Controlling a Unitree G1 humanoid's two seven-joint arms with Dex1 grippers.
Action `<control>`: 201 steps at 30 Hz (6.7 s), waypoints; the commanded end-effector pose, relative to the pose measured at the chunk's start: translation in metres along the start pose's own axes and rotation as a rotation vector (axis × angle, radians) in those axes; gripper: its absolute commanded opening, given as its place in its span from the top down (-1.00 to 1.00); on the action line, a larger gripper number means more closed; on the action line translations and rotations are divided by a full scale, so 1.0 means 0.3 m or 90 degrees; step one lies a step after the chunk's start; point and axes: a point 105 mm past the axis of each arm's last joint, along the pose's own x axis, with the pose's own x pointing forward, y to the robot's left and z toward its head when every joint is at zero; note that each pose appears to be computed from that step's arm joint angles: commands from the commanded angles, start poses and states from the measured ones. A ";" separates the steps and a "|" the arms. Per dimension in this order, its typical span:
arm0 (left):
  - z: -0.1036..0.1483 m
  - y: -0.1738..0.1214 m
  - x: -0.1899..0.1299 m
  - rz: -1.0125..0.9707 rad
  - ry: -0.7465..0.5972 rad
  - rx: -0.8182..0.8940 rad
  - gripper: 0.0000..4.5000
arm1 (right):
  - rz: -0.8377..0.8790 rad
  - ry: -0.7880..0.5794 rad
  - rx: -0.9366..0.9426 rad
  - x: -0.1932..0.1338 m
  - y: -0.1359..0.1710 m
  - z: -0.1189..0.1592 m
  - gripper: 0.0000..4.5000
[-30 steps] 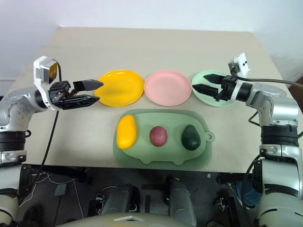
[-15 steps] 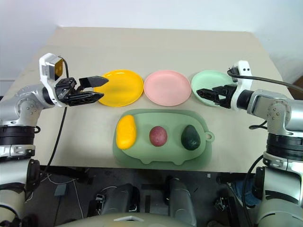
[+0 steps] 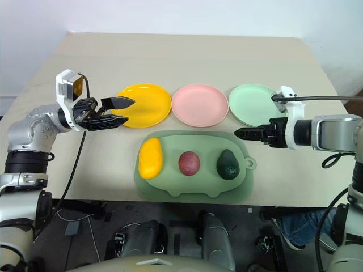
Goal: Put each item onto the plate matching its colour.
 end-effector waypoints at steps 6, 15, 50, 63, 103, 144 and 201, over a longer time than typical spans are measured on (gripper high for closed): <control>0.022 -0.043 0.004 -0.050 -0.003 0.023 -0.99 | -0.041 0.002 0.043 -0.002 0.068 -0.031 -1.00; 0.012 -0.062 0.005 -0.067 -0.002 0.012 -0.99 | -0.093 0.017 0.059 0.011 0.026 -0.023 -1.00; -0.002 -0.034 0.006 -0.042 -0.014 -0.007 -0.99 | 0.008 0.253 0.085 0.085 0.067 -0.005 -1.00; -0.002 -0.025 0.006 -0.029 -0.012 -0.014 -0.99 | 0.016 0.366 0.101 0.086 0.076 -0.056 -1.00; 0.027 -0.035 -0.008 -0.015 -0.010 -0.010 -1.00 | -0.153 0.050 0.160 0.305 0.154 -0.156 -0.39; 0.036 -0.025 -0.018 -0.003 -0.019 -0.015 -1.00 | -0.185 -0.011 0.158 0.185 0.040 0.195 -0.39; 0.061 -0.035 -0.021 0.000 -0.014 -0.020 -1.00 | -0.184 -0.444 0.273 0.211 -0.274 0.231 -0.99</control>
